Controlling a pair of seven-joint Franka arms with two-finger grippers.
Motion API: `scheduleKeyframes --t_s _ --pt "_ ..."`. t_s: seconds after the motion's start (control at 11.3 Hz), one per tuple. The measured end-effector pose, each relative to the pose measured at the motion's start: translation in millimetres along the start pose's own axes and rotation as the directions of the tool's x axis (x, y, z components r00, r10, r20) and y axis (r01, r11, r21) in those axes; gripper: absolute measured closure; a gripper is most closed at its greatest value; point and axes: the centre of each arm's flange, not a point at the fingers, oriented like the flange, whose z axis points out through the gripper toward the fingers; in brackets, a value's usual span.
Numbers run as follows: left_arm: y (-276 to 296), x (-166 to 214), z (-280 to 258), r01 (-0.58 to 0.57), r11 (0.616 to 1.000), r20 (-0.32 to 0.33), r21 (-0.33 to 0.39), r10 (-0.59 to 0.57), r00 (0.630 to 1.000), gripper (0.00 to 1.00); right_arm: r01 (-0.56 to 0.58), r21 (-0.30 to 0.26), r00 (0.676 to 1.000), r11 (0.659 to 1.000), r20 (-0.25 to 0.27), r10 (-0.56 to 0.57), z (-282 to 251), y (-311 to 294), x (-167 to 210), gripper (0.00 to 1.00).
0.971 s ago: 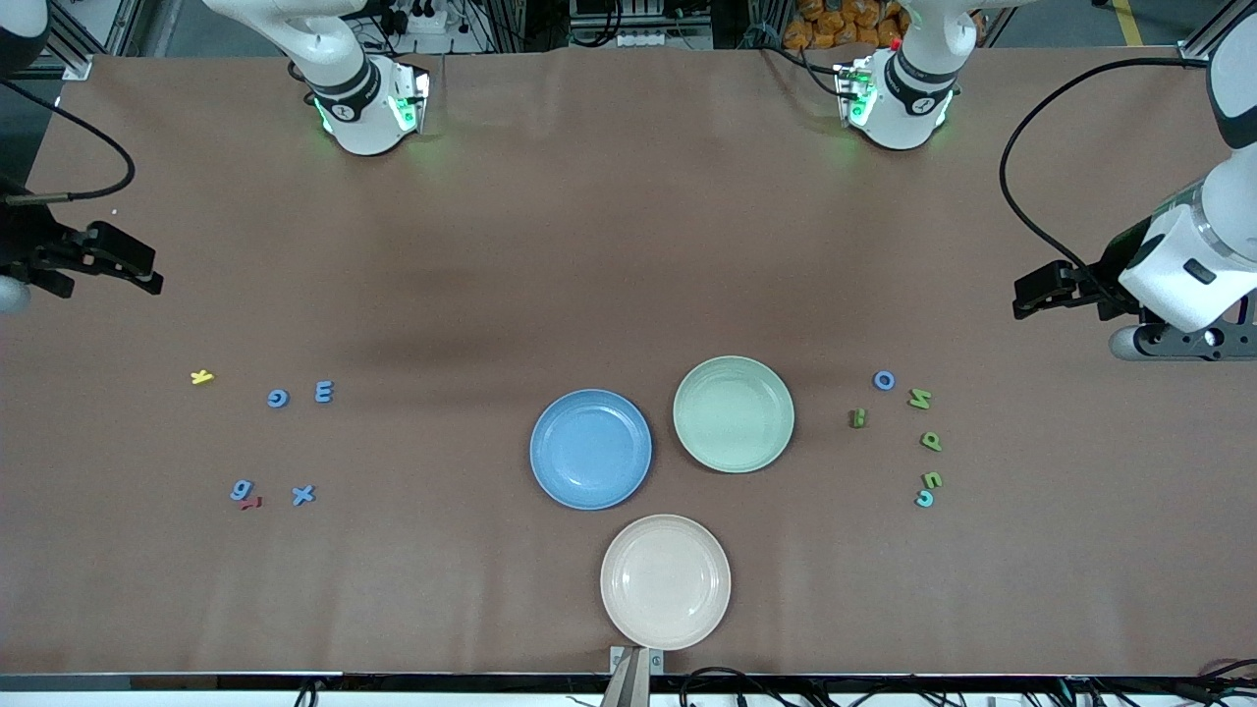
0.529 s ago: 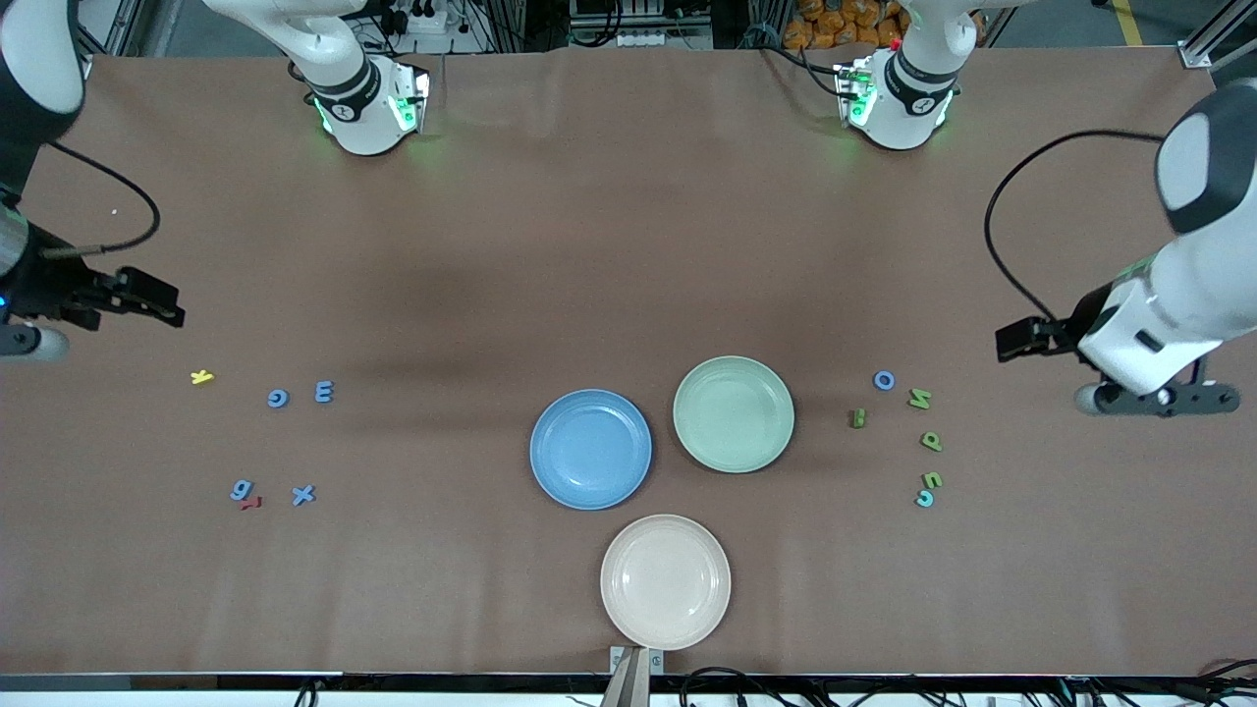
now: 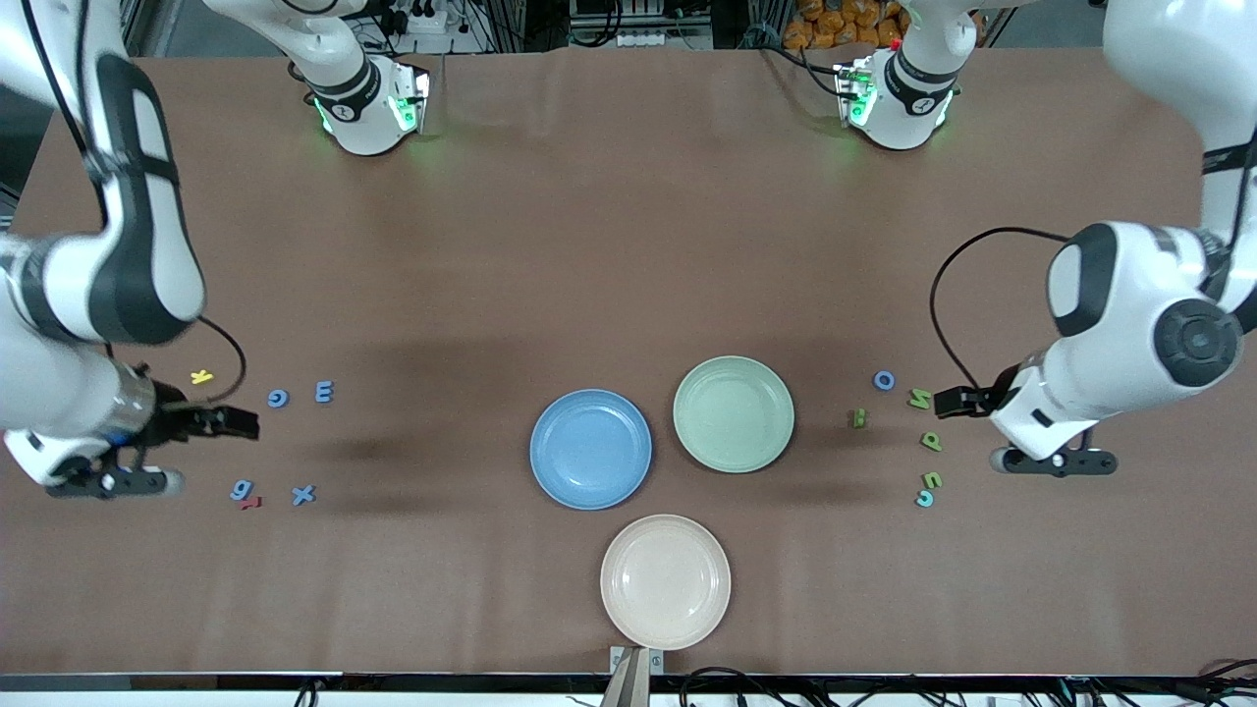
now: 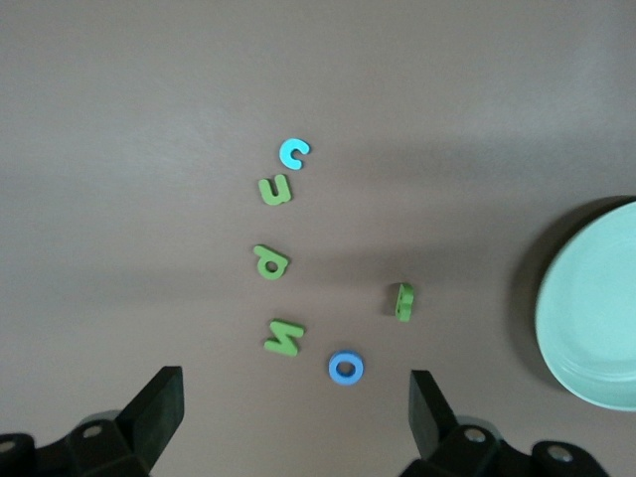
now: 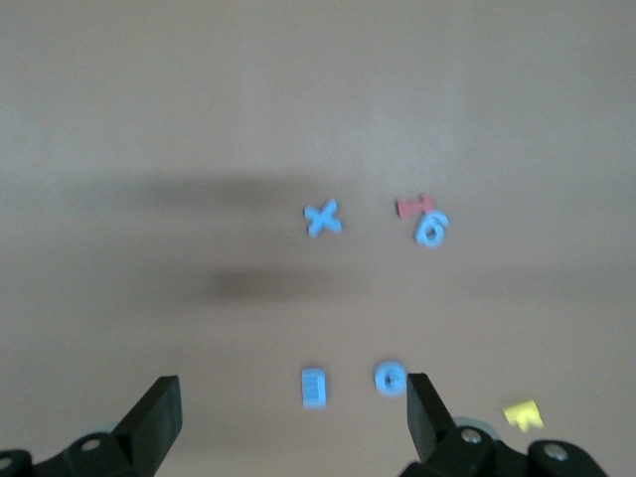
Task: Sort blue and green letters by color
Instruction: 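Grasp the blue X with the right gripper while the left gripper grasps a letter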
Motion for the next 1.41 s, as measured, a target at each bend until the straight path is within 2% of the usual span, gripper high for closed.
scheduleKeyframes --t_s 0.18,0.53,0.71,0.88,1.24,1.41 --pt "4 -5 50 -0.008 1.0 -0.021 -0.008 0.008 1.0 0.0 0.006 -0.002 1.0 1.0 -0.008 -0.006 50 -2 28 0.0" --pt "3 -25 121 -0.064 0.997 -0.038 0.039 0.066 0.997 0.0 0.041 0.003 0.999 0.999 0.025 -0.041 117 6 54 0.0" --pt "3 -36 144 -0.072 0.997 -0.055 0.035 0.074 0.996 0.0 0.038 0.0 0.999 0.999 -0.01 -0.038 144 15 66 0.0" --pt "-1 -46 159 -0.077 0.996 -0.049 0.035 0.078 0.996 0.0 0.036 -0.003 0.999 0.999 -0.032 -0.036 168 20 70 0.0" --pt "-18 -53 170 -0.113 0.99 -0.047 0.084 0.117 0.992 0.0 0.051 0.006 0.999 0.999 -0.011 -0.051 188 7 68 0.0" --pt "-33 -57 176 -0.122 0.988 -0.059 0.093 0.128 0.99 0.0 0.059 0.006 0.998 0.998 -0.027 -0.059 194 0 68 0.0"
